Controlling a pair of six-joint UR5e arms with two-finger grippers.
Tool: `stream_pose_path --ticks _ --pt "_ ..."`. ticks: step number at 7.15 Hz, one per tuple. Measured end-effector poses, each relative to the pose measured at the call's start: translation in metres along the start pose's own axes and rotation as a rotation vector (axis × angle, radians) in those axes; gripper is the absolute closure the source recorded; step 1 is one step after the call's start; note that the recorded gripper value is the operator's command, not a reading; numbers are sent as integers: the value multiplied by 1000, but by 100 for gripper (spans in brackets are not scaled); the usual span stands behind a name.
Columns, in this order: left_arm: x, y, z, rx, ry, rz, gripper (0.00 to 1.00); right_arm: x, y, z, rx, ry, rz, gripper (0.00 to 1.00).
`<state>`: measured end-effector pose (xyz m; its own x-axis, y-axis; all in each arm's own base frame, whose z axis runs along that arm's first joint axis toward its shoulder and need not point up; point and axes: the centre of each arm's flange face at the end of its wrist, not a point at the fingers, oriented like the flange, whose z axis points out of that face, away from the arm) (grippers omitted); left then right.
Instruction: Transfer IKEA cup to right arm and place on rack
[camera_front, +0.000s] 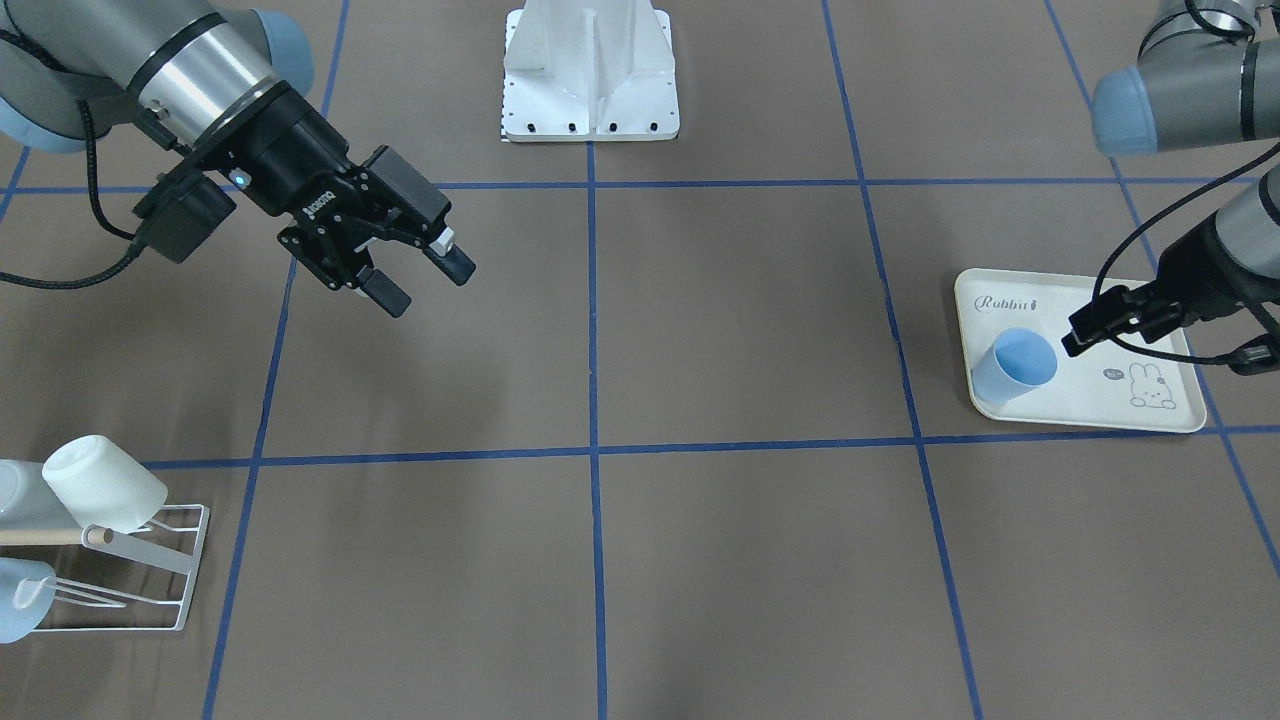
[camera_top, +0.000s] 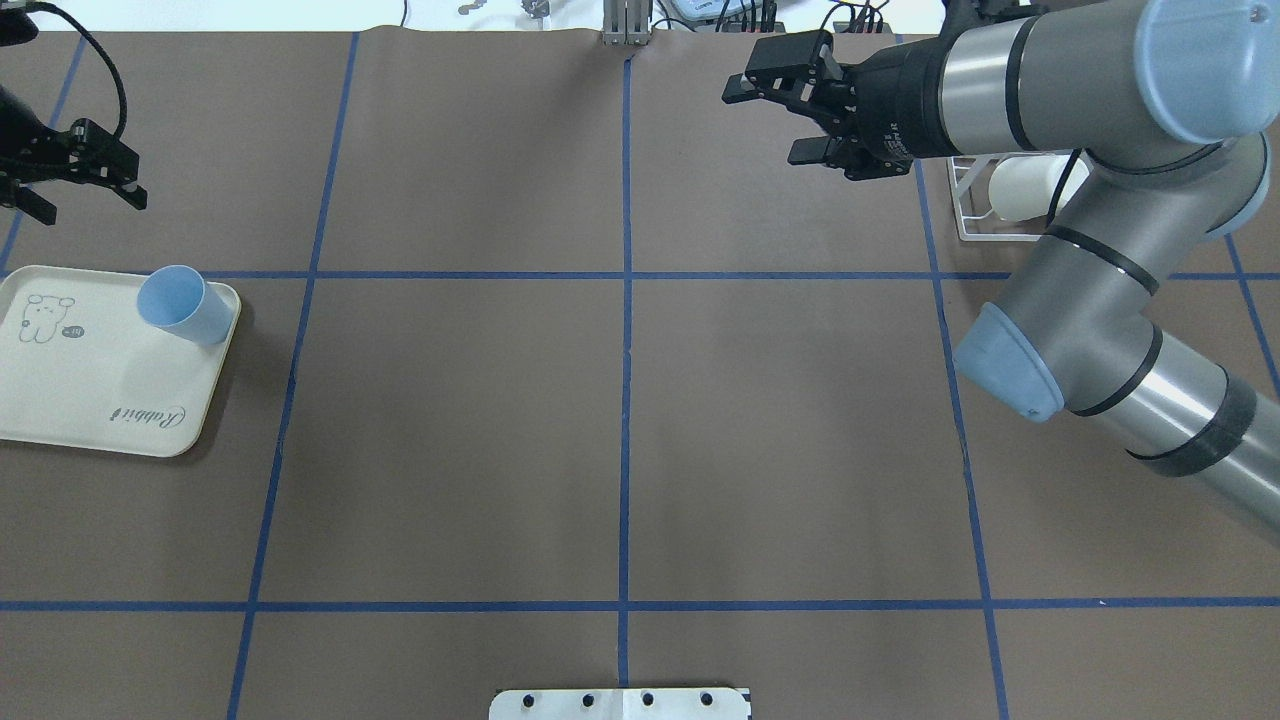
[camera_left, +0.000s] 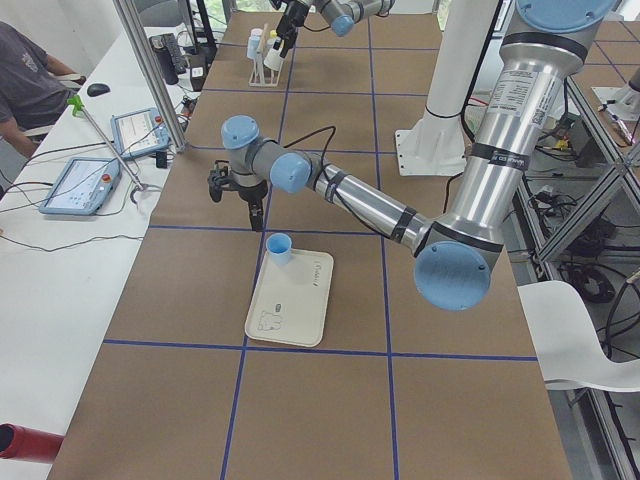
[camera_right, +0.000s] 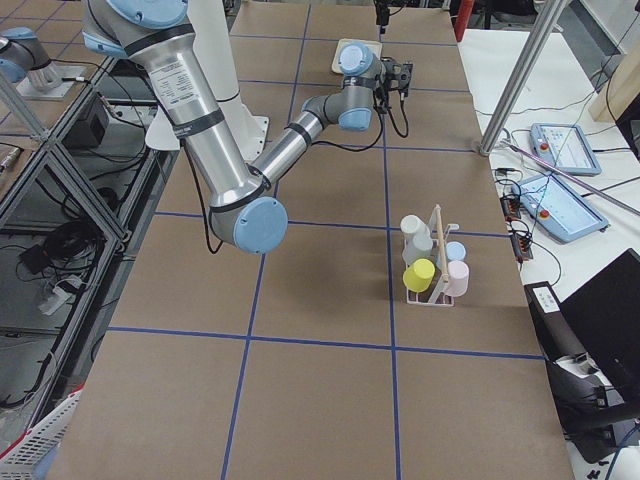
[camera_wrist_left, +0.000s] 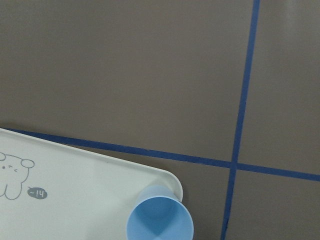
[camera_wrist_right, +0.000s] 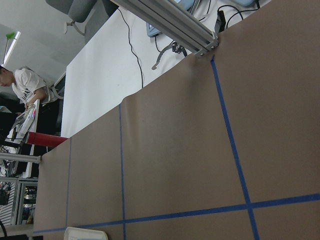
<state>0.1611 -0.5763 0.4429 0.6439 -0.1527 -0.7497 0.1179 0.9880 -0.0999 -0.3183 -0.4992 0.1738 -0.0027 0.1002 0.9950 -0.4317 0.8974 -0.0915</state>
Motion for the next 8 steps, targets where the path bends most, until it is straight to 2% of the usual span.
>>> stream_pose_path --ticks 3,6,8 --pt "-27 5 37 21 28 -54 0 0 14 8 -16 -13 4 0" --pt "-14 26 79 -3 15 -53 0 2 15 10 -20 -10 5 0" --pt "-19 32 89 -14 1 -52 9 4 16 11 -21 -8 4 0"
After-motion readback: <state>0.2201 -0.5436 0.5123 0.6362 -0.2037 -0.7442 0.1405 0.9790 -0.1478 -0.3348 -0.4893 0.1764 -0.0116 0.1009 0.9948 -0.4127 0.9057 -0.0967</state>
